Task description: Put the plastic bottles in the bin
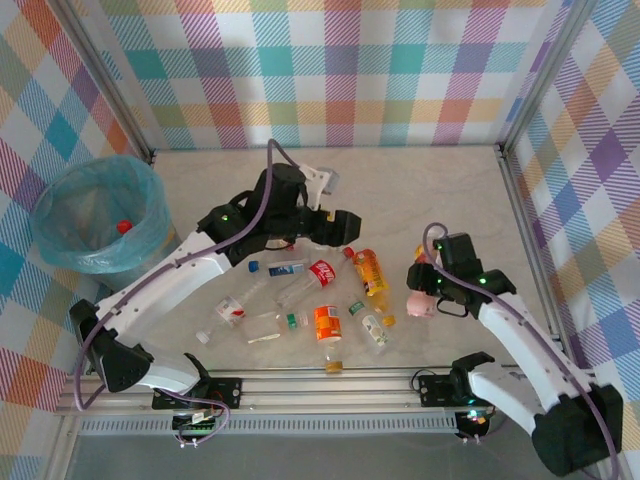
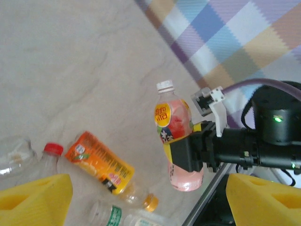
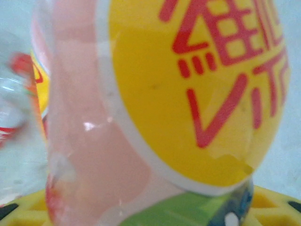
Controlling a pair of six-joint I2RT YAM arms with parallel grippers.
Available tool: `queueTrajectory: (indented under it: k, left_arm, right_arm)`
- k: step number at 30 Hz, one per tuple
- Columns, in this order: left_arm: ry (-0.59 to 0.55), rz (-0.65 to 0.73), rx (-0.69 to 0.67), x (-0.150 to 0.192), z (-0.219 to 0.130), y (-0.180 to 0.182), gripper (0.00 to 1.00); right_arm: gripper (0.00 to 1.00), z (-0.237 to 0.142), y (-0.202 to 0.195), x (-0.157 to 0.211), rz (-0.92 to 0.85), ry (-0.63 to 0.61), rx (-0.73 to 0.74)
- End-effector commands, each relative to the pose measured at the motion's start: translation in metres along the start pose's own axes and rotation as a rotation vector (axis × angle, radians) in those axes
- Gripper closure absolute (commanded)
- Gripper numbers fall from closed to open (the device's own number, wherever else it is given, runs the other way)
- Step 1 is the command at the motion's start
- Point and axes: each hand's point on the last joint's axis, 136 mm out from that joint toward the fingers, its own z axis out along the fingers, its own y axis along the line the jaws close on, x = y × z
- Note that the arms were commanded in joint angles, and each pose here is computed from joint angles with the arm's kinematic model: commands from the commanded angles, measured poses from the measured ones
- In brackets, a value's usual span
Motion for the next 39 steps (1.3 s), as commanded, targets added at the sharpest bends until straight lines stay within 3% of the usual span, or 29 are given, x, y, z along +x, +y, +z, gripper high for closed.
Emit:
queueTrajectory:
  k: [1, 7, 14, 22, 32, 39]
  left_arm:
    - [-0.136, 0.013, 0.077, -0.037, -0.038, -0.032, 0.15]
    - [-0.186, 0.065, 0.208, -0.05, -0.061, -0.062, 0.16]
    - [-0.156, 0.065, 0.203, -0.049, -0.057, -0.062, 0.24]
    - [-0.111, 0.058, 0.166, -0.044, -0.047, -0.054, 0.4]
    - [-0.087, 0.032, 0.107, -0.031, -0.045, -0.041, 0.71]
    - [-0.09, 0.036, 0.072, -0.028, -0.049, -0.034, 0.76]
  right_arm:
    - [0.44, -0.037, 0.047, -0.038, -0.13, -0.144, -0.214]
    - [0.45, -0.098, 0.144, -0.064, -0.274, -0.27, -0.73]
    - [0.44, -0.129, 0.202, -0.048, -0.503, -0.319, -0.976]
    - [0.42, -0.13, 0.231, -0.016, -0.643, -0.224, -1.098]
    - [0.41, -0.133, 0.241, -0.012, -0.689, -0.223, -1.124]
    - [0.4, -0.132, 0.242, -0.012, -0.693, -0.215, -1.124]
